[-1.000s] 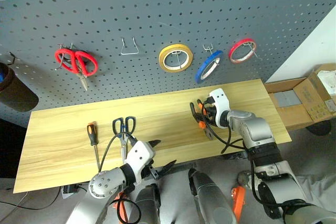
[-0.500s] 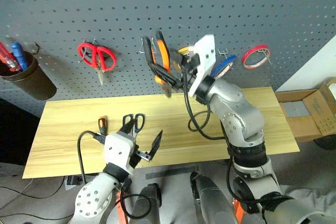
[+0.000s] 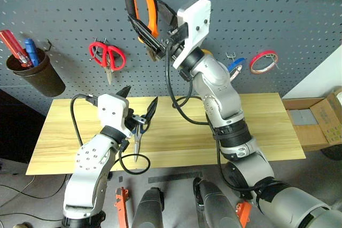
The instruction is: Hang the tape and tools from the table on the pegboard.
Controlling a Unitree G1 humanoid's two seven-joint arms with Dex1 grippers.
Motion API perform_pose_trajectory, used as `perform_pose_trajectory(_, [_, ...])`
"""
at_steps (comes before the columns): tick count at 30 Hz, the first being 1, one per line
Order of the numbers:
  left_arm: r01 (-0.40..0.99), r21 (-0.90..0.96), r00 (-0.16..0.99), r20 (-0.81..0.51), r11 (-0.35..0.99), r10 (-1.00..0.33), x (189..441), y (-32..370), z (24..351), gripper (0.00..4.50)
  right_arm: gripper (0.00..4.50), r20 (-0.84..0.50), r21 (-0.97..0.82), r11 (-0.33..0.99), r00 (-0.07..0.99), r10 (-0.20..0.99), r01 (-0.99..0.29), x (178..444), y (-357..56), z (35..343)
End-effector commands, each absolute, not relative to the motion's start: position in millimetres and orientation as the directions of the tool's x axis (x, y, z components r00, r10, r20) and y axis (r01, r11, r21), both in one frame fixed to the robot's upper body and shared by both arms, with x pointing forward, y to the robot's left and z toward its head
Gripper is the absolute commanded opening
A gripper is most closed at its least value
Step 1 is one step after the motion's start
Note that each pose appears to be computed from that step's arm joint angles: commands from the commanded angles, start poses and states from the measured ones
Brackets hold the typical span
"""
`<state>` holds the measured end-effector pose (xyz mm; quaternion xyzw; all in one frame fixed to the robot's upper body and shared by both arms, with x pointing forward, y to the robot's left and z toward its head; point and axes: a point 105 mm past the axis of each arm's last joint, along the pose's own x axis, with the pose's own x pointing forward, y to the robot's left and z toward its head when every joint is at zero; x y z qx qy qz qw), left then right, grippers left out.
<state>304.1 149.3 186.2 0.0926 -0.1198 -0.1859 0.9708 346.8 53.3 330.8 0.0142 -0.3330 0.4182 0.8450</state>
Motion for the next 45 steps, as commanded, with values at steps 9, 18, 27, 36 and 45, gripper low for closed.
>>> perform_pose_trajectory(9, [0.402,0.268,0.858,0.223,0.875,-0.463,321,133,196,4.50,2.71,0.753,-0.315,0.747,0.325,0.572,-0.586,333,61,381])
perform_pose_trajectory(18, [0.393,0.274,0.859,0.232,0.878,-0.457,329,136,200,4.50,2.71,0.755,-0.289,0.773,0.362,0.547,-0.565,342,70,372])
perform_pose_trajectory(27, [0.388,0.267,0.861,0.237,0.882,-0.450,329,137,204,4.50,2.71,0.759,-0.307,0.800,0.375,0.533,-0.515,352,70,369])
perform_pose_trajectory(36, [0.359,0.265,0.876,0.236,0.895,-0.421,332,150,210,4.50,2.71,0.713,-0.288,0.809,0.450,0.538,-0.512,368,64,343])
perform_pose_trajectory(45, [0.357,0.262,0.882,0.223,0.897,-0.416,332,151,206,4.50,2.71,0.603,-0.267,0.811,0.567,0.562,-0.520,386,55,300])
